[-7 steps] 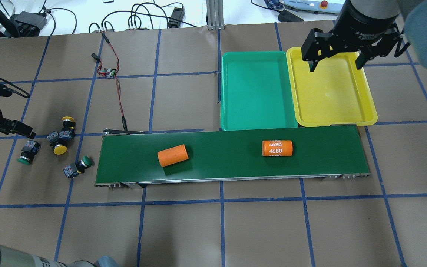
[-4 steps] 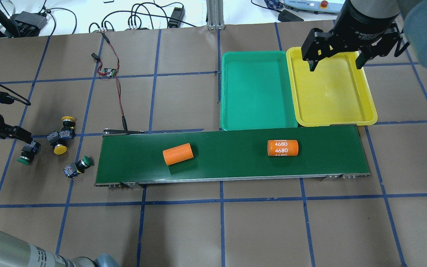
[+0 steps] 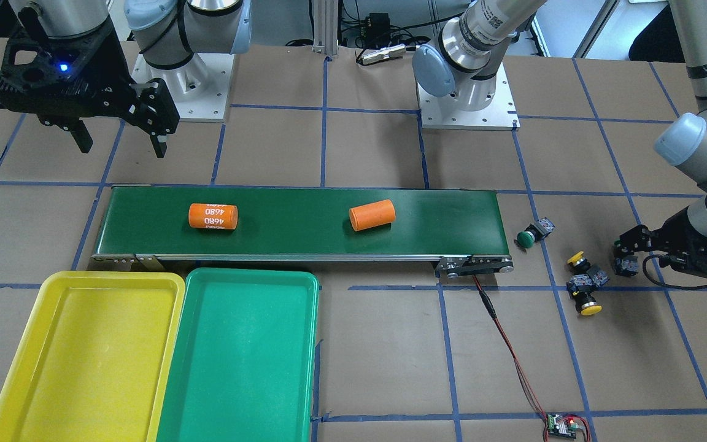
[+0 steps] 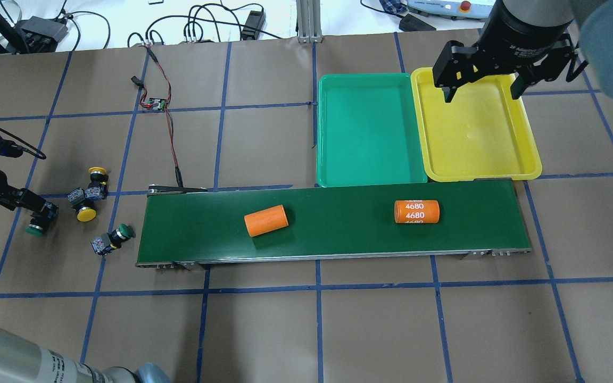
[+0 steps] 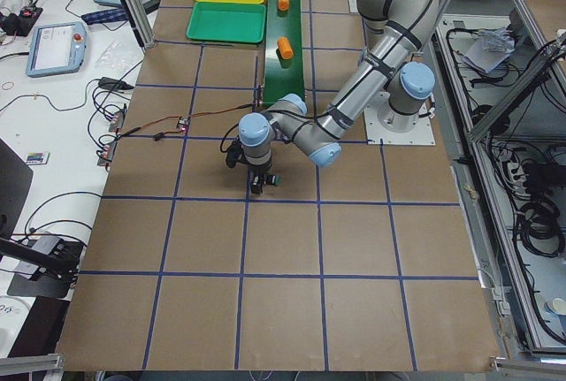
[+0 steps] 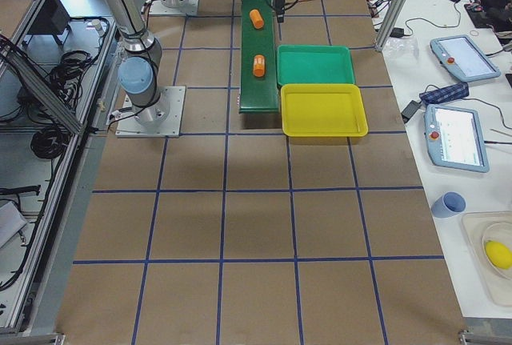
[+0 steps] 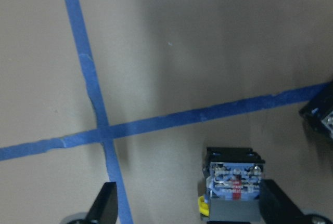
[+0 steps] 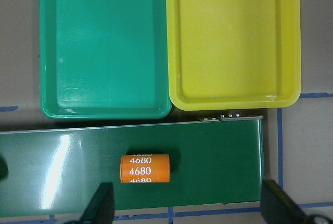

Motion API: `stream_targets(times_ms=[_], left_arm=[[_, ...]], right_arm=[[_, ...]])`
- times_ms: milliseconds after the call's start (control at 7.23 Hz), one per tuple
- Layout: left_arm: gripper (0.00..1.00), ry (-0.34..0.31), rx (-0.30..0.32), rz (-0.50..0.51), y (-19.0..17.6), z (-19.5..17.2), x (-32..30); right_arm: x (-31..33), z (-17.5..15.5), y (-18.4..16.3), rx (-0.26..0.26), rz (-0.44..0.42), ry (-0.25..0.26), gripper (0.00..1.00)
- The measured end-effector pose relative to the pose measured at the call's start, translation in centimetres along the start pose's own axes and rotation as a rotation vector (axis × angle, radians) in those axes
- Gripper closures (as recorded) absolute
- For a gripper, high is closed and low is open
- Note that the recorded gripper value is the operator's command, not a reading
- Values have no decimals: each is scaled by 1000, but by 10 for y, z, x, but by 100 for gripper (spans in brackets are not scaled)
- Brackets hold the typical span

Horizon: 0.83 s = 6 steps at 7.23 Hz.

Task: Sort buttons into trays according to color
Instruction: 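Grasp a green-capped button switch with the left gripper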

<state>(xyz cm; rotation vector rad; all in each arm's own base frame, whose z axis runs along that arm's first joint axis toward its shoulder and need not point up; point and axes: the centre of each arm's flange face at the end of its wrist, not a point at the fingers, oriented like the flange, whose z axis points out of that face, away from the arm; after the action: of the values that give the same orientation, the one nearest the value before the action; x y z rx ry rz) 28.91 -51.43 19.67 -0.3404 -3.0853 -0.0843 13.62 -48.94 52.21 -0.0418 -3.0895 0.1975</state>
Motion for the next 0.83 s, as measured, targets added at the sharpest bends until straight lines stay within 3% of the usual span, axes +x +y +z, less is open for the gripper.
stream_targets(times_ms=[138,277,415,553,830], left_arm=[[15,16,-8,2,-1,1,-1],[45,28,-14,5,-1,5,0],[66,36,-20,12,-1,11,0],[97,42,-26,28,-3,17,0],[100,45,-30,55,-6,23,-2]], right_arm=[[0,0,0,-1,0,0,0],[0,1,0,-1,0,-1,0],[0,0,0,0,1,-1,0],[0,-1,0,2,5,-4,0],[-1,-5,1,16,14,-13,0]])
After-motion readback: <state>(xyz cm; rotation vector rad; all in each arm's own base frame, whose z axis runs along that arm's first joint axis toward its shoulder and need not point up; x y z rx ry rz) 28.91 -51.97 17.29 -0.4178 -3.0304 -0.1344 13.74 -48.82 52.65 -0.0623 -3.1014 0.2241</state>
